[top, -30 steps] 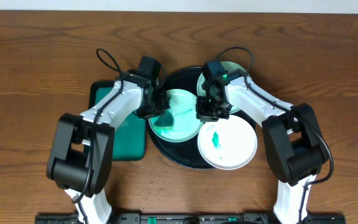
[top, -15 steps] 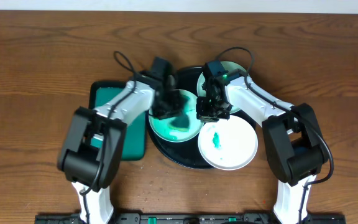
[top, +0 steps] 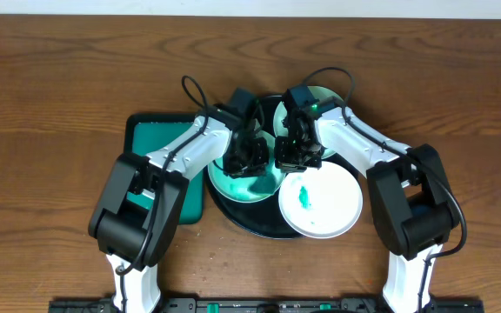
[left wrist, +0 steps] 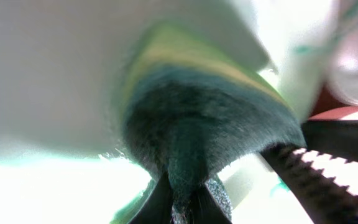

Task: Clean dirty plates on tray and stack at the side
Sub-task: 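Scrub the left light green plate with the sponge in the left gripper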

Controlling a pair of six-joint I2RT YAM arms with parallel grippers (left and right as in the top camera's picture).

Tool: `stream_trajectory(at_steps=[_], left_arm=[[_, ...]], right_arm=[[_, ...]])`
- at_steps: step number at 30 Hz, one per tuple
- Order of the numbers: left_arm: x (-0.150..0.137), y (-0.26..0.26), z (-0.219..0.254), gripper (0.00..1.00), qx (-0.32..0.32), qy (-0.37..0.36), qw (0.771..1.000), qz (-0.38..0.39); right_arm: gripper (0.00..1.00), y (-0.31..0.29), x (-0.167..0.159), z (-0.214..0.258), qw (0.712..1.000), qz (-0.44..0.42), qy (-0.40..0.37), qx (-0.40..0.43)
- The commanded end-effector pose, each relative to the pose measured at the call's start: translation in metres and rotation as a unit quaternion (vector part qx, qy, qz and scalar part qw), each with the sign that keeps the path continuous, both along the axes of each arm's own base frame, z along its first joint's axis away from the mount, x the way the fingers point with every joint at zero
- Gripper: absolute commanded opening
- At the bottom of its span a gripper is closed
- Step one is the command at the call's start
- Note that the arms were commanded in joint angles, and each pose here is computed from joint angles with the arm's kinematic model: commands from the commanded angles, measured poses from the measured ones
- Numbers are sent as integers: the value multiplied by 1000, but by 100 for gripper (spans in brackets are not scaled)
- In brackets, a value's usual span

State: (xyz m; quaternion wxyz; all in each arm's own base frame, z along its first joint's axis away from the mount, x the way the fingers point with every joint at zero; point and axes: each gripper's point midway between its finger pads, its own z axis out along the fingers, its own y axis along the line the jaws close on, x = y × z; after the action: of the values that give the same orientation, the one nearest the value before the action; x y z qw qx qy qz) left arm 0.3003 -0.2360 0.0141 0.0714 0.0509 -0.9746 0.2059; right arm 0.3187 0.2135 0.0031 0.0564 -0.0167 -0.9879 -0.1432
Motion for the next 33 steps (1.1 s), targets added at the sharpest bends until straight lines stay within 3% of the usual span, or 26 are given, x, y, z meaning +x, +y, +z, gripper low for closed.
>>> stream_trajectory(at_steps=[1, 10, 22, 26, 31, 33], left_arm=[[-22, 67, -38, 7, 159, 38, 987, 10], [-15, 131, -36, 7, 297, 24, 953, 49], [42, 160, -1, 7, 378, -74, 916, 111], [49, 146, 2, 7, 347, -76, 928, 113], [38, 81, -5, 7, 171, -31, 984, 39], [30, 50, 1, 7, 89, -17, 996, 3]], right_arm=[[1, -10, -16, -17, 999, 13, 22, -32], [1, -10, -16, -17, 999, 13, 22, -31], [1, -10, -16, -17, 999, 13, 23, -32], [1, -10, -16, -17, 999, 13, 23, -32], [1, -10, -16, -17, 999, 13, 22, -32], [1, -10, -16, -17, 999, 14, 22, -32]])
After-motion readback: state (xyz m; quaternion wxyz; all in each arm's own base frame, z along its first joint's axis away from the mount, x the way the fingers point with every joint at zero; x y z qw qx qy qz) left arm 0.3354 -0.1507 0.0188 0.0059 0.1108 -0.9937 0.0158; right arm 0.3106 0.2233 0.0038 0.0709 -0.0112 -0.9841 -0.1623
